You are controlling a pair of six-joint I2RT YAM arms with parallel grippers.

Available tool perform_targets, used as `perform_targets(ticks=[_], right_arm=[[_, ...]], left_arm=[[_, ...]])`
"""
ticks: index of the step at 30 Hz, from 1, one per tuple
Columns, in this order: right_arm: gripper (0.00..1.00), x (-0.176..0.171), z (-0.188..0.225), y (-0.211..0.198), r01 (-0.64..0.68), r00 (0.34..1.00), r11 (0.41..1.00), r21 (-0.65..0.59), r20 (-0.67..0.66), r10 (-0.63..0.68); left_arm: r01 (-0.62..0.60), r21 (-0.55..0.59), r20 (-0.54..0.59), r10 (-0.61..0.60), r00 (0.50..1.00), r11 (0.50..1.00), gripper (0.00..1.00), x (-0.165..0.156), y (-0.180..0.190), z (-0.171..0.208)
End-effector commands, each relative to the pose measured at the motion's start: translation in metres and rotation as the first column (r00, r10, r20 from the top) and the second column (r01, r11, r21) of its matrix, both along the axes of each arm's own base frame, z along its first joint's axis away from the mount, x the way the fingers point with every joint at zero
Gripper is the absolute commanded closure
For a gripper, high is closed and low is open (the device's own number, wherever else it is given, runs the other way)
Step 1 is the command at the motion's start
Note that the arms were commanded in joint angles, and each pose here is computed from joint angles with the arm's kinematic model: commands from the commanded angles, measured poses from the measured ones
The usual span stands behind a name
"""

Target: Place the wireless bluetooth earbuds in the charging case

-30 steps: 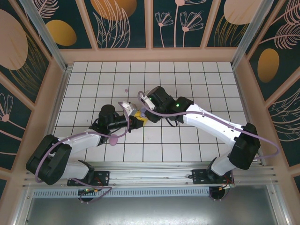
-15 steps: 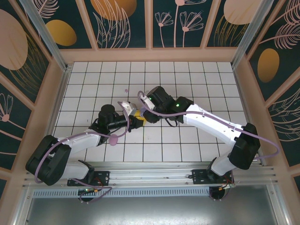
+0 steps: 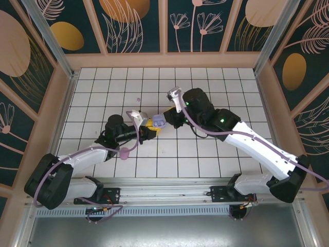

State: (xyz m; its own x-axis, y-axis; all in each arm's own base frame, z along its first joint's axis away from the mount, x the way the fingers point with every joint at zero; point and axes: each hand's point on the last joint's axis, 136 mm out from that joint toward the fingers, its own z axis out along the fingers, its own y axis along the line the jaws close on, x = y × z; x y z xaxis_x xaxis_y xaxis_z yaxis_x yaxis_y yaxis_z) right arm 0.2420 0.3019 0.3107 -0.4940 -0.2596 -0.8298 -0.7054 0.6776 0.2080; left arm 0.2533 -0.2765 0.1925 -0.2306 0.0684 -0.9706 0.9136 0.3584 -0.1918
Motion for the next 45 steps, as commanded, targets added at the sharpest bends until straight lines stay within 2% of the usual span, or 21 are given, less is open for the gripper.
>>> perform_targets(ticks=[1, 7, 13, 26, 36, 45], right_arm=[[0.8, 0.01, 0.001, -0.002, 0.039, 0.995, 0.992, 0.122, -0.092, -0.028], [0.81, 0.023, -0.002, -0.001, 0.053, 0.978, 0.967, 0.249, -0.208, 0.0], [0.8, 0.023, -0.018, 0.007, 0.028, 0.965, 0.97, 0.24, -0.259, 0.036], [0.78, 0.027, -0.028, 0.022, -0.004, 0.955, 0.964, 0.267, -0.285, 0.083], [0.77, 0.015, -0.038, 0.012, 0.0, 0.945, 0.968, 0.251, -0.317, 0.082], [0.78, 0.009, -0.025, 0.0, 0.043, 0.959, 0.949, 0.313, -0.28, 0.049]], left_arm=[[0.024, -0.04, 0.029, -0.023, 0.999, 0.999, 1.0, -0.004, -0.002, 0.022], [0.047, -0.047, 0.045, -0.045, 0.998, 0.998, 1.0, -0.011, -0.002, 0.031], [0.07, -0.059, 0.05, -0.067, 0.996, 0.996, 1.0, -0.013, -0.003, 0.037], [0.091, -0.11, 0.057, -0.085, 0.995, 0.99, 1.0, -0.013, -0.007, 0.047], [0.081, -0.138, 0.061, -0.074, 0.995, 0.987, 1.0, -0.012, -0.006, 0.053], [0.073, -0.146, 0.063, -0.064, 0.996, 0.987, 1.0, -0.011, -0.006, 0.056]])
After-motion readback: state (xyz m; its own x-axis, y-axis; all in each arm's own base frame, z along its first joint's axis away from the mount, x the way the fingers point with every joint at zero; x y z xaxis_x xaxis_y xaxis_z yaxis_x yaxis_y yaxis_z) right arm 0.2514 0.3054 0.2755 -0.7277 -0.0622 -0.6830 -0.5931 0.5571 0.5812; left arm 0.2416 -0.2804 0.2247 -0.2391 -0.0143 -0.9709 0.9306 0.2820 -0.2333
